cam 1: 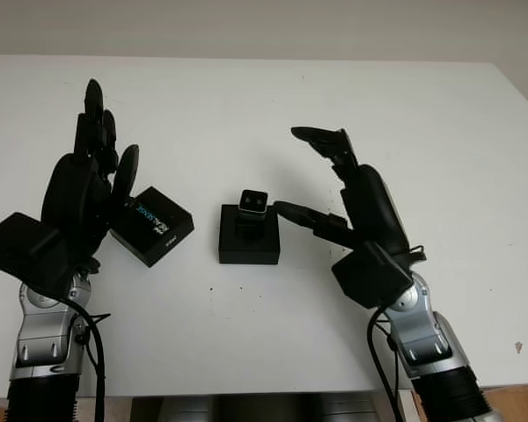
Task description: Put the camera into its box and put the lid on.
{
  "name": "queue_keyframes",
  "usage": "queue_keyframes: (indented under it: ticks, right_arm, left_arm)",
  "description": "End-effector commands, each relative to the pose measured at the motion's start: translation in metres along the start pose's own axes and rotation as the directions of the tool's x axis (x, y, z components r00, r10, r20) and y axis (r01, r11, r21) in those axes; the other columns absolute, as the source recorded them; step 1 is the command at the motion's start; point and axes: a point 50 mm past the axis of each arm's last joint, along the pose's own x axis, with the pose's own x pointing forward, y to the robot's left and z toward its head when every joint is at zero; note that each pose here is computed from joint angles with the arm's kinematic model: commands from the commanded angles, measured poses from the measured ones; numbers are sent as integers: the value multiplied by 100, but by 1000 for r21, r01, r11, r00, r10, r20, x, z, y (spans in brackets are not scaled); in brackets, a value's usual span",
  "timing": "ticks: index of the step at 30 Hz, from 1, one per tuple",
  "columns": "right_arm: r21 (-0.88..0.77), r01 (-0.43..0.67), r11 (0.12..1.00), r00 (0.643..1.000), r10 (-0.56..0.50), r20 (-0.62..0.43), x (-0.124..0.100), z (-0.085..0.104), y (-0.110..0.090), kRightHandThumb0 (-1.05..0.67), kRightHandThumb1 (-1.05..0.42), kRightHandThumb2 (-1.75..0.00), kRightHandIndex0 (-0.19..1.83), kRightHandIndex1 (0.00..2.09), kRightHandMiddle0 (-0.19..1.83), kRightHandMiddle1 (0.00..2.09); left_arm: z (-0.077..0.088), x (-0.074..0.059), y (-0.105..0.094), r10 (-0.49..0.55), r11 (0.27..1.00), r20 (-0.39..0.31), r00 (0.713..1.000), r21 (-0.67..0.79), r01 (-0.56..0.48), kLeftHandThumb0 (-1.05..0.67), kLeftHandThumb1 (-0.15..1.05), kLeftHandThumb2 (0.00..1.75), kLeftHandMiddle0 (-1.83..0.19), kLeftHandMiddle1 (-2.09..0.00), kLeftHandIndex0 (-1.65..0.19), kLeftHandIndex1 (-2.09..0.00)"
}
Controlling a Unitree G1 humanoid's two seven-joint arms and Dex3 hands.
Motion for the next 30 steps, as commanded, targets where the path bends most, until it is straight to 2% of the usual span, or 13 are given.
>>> queue_keyframes:
  ticks: [1, 10, 19, 26, 30]
  right_arm:
    - [1, 0, 1000, 1000, 0, -5, 4, 1, 4, -78, -89, -5, 13, 34, -11, 87]
    - [5, -126, 992, 989, 126, -75, 9, -5, 24, -83, -89, -5, 9, 28, -2, 62]
    - [-25, -267, 963, 959, 263, -109, 4, -10, 27, -87, -88, -5, 10, 14, 12, 39]
    - [-38, -275, 961, 955, 269, -124, 1, -16, 27, -83, -88, -5, 15, 13, 21, 44]
    - [-35, -235, 971, 965, 228, -131, 0, -19, 30, -76, -88, -5, 24, 11, 18, 74]
  left_arm:
    - [4, 2, -1, 0, 1000, 19, 1000, 2, 0, -78, 105, 50, 19, 0, 19, 0]
    - [5, 2, -1, 8, 1000, 24, 1000, -9, -8, -77, 105, 49, 19, 0, 19, 0]
    - [5, 3, -2, 20, 1000, 21, 1000, -11, -20, -78, 105, 49, 19, -2, 19, 0]
    - [4, 3, -2, 20, 1000, 18, 1000, -14, -20, -78, 105, 49, 19, -1, 19, 0]
    - [4, 3, -2, 26, 1000, 16, 1000, -10, -26, -79, 105, 49, 19, -2, 19, 0]
